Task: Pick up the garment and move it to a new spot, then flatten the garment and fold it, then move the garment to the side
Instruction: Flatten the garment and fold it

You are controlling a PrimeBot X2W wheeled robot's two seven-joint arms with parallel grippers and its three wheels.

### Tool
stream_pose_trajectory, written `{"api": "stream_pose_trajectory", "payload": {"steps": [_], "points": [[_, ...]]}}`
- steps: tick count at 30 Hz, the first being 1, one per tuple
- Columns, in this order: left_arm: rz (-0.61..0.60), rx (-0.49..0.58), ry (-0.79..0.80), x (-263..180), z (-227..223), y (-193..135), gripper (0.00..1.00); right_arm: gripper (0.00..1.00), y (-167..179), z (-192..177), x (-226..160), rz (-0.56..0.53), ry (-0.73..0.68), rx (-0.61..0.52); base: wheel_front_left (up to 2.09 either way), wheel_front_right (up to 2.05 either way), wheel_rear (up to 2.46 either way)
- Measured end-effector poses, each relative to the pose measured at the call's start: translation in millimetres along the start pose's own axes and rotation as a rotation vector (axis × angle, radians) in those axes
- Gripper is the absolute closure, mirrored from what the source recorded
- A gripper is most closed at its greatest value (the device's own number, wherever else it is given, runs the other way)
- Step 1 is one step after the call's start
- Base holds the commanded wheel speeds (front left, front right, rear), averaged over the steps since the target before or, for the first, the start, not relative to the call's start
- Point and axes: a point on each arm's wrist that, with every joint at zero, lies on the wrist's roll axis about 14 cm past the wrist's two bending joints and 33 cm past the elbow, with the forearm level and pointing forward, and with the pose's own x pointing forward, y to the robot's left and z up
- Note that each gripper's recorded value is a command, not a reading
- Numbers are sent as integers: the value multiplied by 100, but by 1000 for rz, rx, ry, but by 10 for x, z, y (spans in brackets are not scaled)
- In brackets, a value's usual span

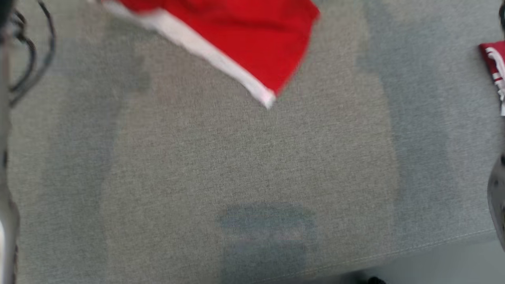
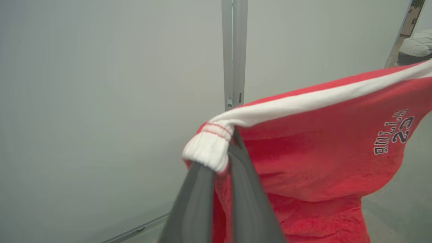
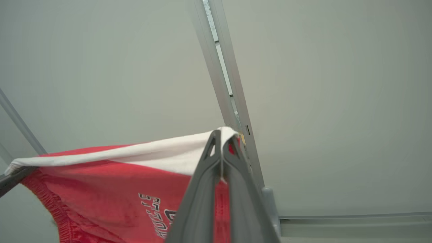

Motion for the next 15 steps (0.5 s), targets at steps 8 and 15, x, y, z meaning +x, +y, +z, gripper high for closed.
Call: {"api": "stream_pose_trajectory", "payload": {"steps": [8,15], "points": [[65,50,-160,443,-176,402,100,100,-151,-265,578,-61,-103,1,0,0,0],[81,-20,-35,507,-1231,525,100,100,-338,-1279,565,-87,66,18,0,0,0]]}}
